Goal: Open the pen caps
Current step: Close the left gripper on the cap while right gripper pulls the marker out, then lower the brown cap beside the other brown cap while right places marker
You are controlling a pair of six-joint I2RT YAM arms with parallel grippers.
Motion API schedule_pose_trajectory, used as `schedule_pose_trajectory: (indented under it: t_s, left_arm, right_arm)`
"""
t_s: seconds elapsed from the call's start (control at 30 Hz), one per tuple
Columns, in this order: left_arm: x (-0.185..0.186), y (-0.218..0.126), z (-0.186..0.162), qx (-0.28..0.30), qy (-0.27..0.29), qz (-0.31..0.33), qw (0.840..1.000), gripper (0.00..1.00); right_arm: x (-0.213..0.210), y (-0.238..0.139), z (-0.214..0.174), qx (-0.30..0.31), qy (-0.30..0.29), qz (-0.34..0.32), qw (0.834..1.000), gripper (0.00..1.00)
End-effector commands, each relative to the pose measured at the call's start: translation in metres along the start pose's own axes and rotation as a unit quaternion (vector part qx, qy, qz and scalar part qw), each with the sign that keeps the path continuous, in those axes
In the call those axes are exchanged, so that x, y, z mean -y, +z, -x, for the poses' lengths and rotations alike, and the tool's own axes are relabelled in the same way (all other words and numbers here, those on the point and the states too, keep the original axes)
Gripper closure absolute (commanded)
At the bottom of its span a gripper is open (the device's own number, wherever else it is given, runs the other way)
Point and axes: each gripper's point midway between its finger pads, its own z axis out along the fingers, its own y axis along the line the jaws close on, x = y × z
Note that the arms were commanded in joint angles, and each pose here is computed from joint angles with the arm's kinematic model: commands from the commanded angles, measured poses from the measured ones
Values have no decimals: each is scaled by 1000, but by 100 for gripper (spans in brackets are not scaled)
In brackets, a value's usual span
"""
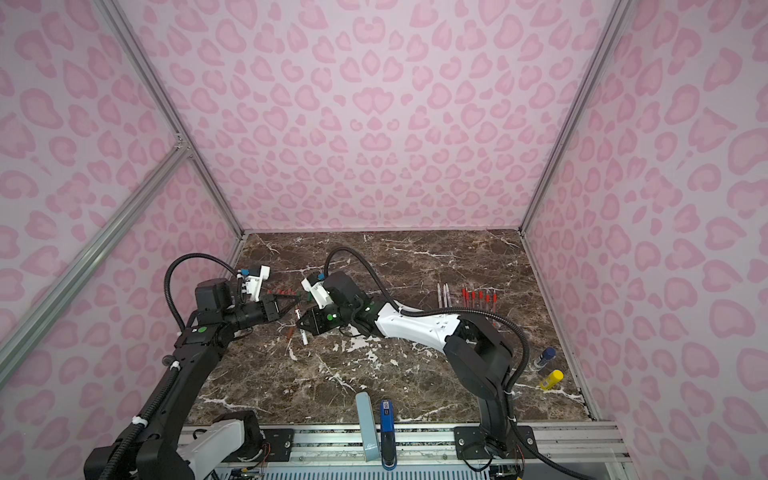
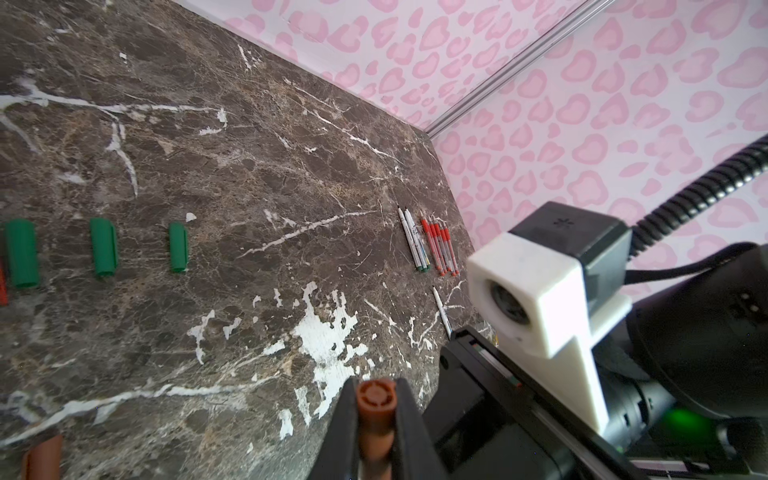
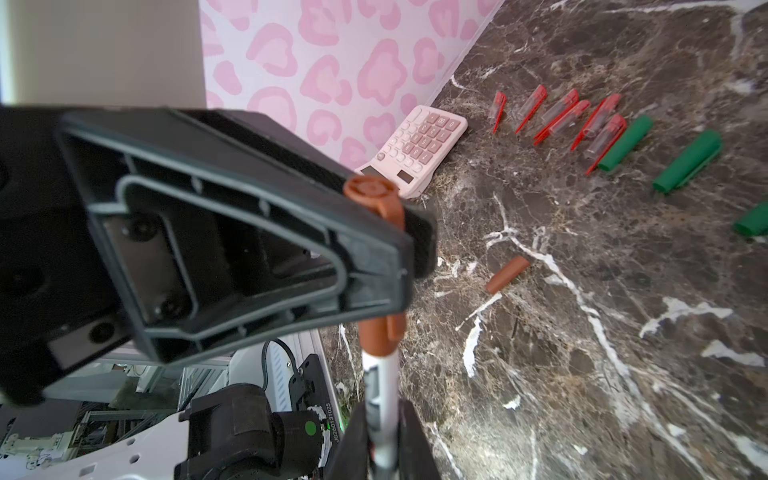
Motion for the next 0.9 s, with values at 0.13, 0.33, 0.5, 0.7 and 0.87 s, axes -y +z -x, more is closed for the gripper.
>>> schedule_pose_trajectory:
  t_s: [0.13,0.33,0.5,0.7,0.87]
  left_arm:
    - [2,-4,11,14,9,8,1000,96]
    - [-1,-11,29,39,-2,28,999,96]
    - [-3,-11,33,46,-7,26,999,96]
    - [-12,-10,33,46,-3,41,998,96]
    - [-40,-6,19,27,-11,95,995,96]
  right_arm:
    - [10,7,-19,-29,5,-4,1000,100]
    - [15,6,-52,-63,18,-9,998,100]
    - [18,5,-72,-81,18,-14,996,100]
    - [29,-4,-72,-68,34,-15,997,100]
    - [38,-37,-54,-25,33,-48,998,100]
